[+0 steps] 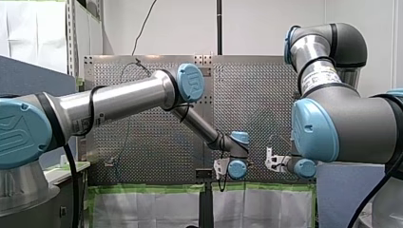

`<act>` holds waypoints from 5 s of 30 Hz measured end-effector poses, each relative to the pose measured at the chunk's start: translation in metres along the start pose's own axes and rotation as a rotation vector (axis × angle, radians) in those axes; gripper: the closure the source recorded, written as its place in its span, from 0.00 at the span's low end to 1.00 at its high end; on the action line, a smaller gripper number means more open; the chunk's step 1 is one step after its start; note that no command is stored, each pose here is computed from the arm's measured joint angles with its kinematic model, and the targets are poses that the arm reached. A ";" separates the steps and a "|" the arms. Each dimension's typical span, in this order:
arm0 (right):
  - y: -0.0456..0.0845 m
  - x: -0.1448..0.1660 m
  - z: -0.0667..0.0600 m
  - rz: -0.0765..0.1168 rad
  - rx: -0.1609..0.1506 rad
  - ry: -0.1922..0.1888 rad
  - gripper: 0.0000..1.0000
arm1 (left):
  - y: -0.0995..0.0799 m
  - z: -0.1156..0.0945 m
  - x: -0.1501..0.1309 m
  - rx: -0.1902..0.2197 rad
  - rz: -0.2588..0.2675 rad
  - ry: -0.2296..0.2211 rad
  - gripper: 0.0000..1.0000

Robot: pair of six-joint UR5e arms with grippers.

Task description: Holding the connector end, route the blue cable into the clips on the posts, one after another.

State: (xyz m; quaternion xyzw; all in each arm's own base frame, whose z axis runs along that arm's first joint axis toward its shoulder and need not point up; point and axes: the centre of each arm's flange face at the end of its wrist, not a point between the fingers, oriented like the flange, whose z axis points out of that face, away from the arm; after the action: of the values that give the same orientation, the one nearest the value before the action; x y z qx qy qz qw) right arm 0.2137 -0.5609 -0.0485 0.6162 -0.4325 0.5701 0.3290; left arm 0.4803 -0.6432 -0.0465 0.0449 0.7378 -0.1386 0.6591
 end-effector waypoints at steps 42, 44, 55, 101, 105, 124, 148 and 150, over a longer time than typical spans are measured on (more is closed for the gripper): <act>0.036 -0.008 0.011 0.051 0.026 -0.017 1.00 | 0.000 0.001 0.004 0.060 0.043 0.040 1.00; 0.035 -0.008 0.011 0.051 0.026 -0.018 1.00 | -0.007 -0.006 0.006 0.067 0.049 0.047 1.00; 0.034 -0.009 0.012 0.049 0.028 -0.016 1.00 | -0.019 -0.019 0.008 0.071 0.074 0.058 1.00; 0.037 -0.030 0.013 0.037 0.018 -0.057 1.00 | 0.023 0.004 0.033 0.042 0.110 0.087 1.00; 0.037 -0.030 0.013 0.037 0.019 -0.057 1.00 | 0.007 -0.010 0.037 0.068 0.127 0.093 1.00; 0.041 -0.027 0.018 0.036 0.012 -0.060 1.00 | -0.003 -0.008 0.010 0.071 0.116 0.068 1.00; 0.038 -0.025 0.021 0.026 0.017 -0.072 1.00 | 0.043 0.021 0.030 0.083 0.077 0.131 1.00; 0.038 -0.024 0.021 0.026 0.017 -0.073 1.00 | 0.046 0.020 0.038 0.085 0.080 0.145 1.00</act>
State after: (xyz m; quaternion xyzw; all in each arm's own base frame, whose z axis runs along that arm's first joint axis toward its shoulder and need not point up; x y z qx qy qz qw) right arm 0.1886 -0.5920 -0.0786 0.6337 -0.4474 0.5551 0.3004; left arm 0.5058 -0.6089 -0.0927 0.1122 0.7747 -0.1398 0.6064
